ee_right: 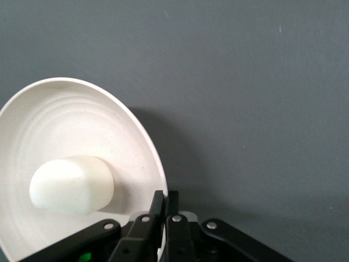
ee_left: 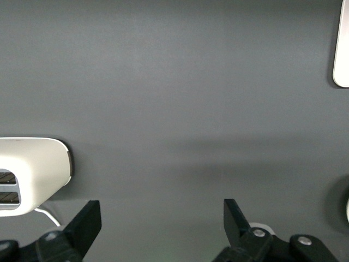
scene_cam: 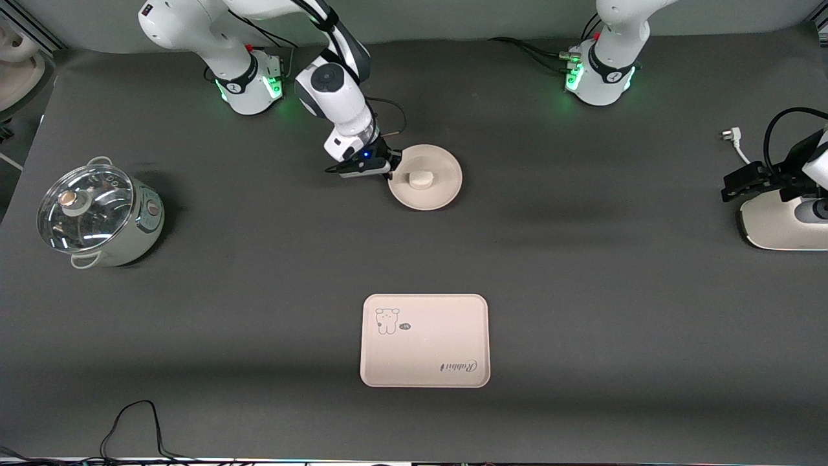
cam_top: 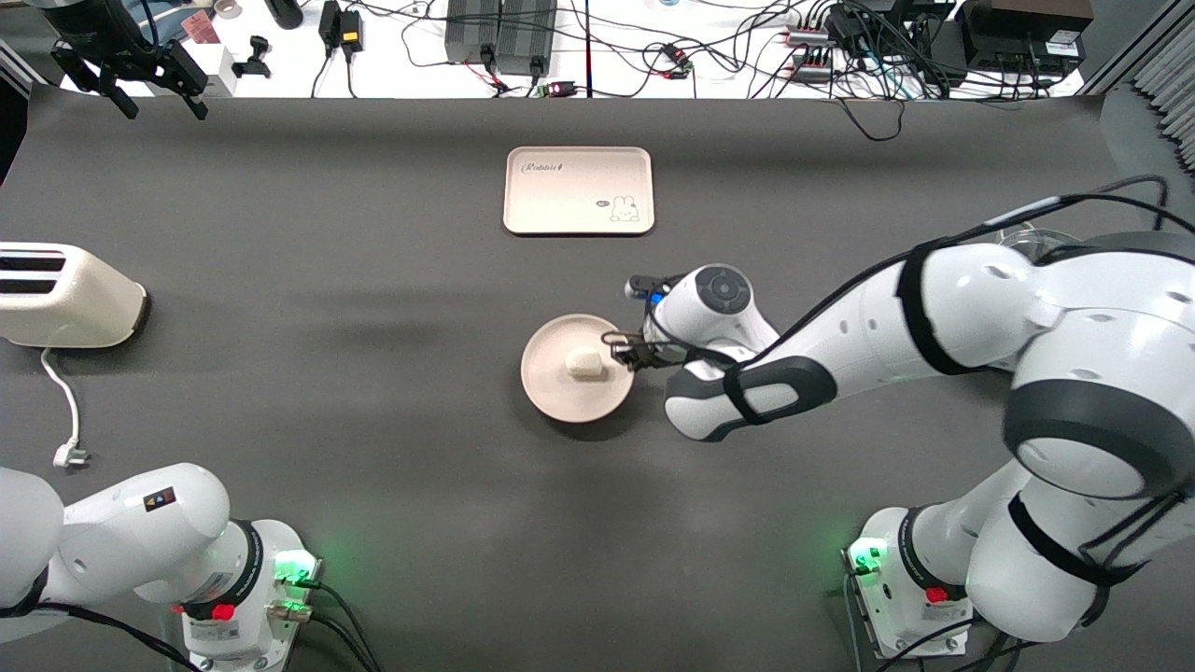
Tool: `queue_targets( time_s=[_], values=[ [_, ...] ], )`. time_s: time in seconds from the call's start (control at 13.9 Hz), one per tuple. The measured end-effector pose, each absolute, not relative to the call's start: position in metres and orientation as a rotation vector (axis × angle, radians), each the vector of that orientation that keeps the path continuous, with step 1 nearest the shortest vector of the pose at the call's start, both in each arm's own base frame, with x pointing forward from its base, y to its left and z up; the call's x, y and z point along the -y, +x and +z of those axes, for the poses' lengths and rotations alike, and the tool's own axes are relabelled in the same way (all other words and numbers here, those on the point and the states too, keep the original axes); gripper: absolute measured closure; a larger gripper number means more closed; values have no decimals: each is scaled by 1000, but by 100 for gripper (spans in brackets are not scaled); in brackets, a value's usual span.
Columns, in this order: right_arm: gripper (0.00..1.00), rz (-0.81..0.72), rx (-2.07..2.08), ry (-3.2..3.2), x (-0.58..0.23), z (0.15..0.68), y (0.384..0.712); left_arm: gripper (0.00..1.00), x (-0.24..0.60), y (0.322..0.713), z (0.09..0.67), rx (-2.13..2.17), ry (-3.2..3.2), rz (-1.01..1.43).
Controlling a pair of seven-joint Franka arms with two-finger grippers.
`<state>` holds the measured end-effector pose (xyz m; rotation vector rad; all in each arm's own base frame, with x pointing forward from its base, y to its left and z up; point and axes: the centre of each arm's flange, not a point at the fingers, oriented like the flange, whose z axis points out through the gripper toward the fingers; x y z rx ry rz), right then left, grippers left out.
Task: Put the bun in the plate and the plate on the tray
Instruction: 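Carry the plate with the right gripper and lower it onto the tray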
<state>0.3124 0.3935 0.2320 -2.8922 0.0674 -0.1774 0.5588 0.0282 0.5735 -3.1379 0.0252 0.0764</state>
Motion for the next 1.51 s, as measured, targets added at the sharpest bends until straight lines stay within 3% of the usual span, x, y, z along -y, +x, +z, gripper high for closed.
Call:
queue_targets(
  time_s=[0.43,0.65,0.79,1.22,1.51],
  values=[
    [96,-207,-80,-2831,-390,326,326,0,-24,559,573,-23,-3137,76],
    [96,-215,-109,-2819,-392,347,351,0,-20,559,573,-17,-3137,76],
    [96,-222,-116,-2827,-392,350,390,0,-20,559,573,-15,-3137,76],
    [96,-228,-237,-2828,-394,348,561,0,-20,559,573,-14,-3137,76],
    [96,-240,-300,-2799,-401,334,644,0,-20,559,573,-13,-3137,75]
  ],
)
